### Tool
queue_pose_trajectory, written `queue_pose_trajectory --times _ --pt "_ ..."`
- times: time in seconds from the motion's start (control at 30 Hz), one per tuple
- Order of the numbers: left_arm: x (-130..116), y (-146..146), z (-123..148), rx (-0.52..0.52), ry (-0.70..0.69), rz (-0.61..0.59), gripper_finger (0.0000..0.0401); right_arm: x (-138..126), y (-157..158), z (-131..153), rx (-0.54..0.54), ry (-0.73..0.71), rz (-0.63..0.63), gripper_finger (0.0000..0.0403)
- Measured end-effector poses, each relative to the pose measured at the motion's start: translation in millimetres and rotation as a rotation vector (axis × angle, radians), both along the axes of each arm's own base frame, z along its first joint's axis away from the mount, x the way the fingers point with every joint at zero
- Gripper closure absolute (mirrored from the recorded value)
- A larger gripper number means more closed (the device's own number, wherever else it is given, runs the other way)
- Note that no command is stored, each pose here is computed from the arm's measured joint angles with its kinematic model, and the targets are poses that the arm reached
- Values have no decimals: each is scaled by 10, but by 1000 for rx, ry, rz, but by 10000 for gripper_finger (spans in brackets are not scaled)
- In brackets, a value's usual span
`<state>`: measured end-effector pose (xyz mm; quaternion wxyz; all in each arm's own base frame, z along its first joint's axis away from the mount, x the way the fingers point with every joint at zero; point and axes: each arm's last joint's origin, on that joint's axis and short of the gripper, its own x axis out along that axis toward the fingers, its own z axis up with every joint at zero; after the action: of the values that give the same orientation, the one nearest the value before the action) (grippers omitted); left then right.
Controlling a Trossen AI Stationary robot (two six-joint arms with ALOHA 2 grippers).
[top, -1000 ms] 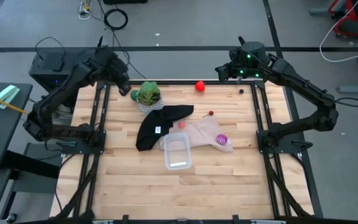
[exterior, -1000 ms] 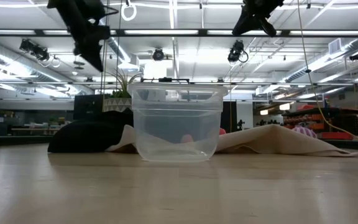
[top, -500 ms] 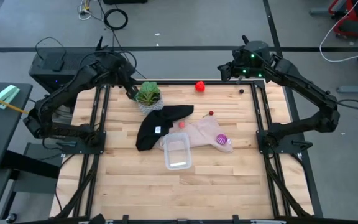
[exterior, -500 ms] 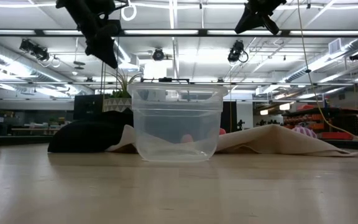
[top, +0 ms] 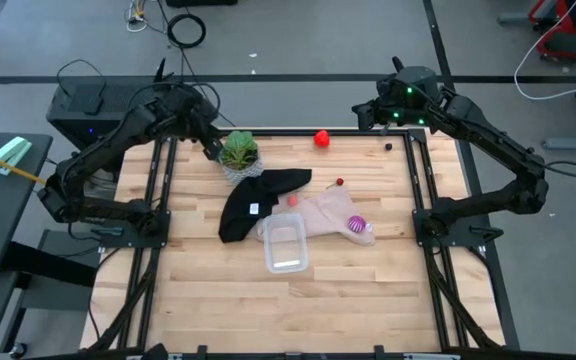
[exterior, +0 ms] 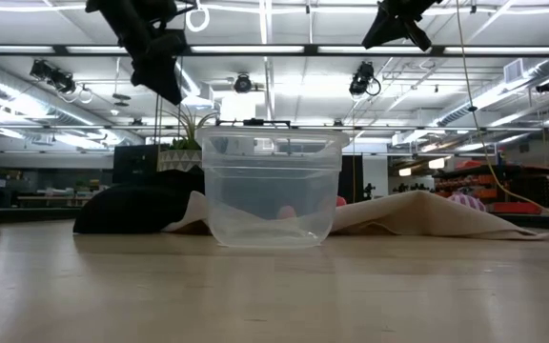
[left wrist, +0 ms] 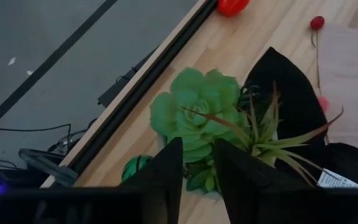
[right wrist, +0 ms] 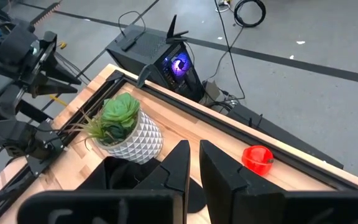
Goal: Pick and placing Produce into tupperware
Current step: Put the watermelon into the transparent container
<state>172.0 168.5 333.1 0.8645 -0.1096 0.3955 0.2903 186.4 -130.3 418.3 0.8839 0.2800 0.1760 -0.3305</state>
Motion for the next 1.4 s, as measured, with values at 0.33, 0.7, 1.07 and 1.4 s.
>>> queue_pose_trajectory --times 0.33,0.7,1.07,1.4 --pt "37 -40 2 -32 -28 -16 296 -2 3 -6 4 6 0 360" --pt "19 3 16 34 0 6 293 -3 2 -5 3 6 0 360" --pt "202 120 450 9 13 -45 286 -4 1 -5 -10 15 9 360" --pt "235 1053 116 -324 284 248 260 -11 8 -22 1 32 10 360"
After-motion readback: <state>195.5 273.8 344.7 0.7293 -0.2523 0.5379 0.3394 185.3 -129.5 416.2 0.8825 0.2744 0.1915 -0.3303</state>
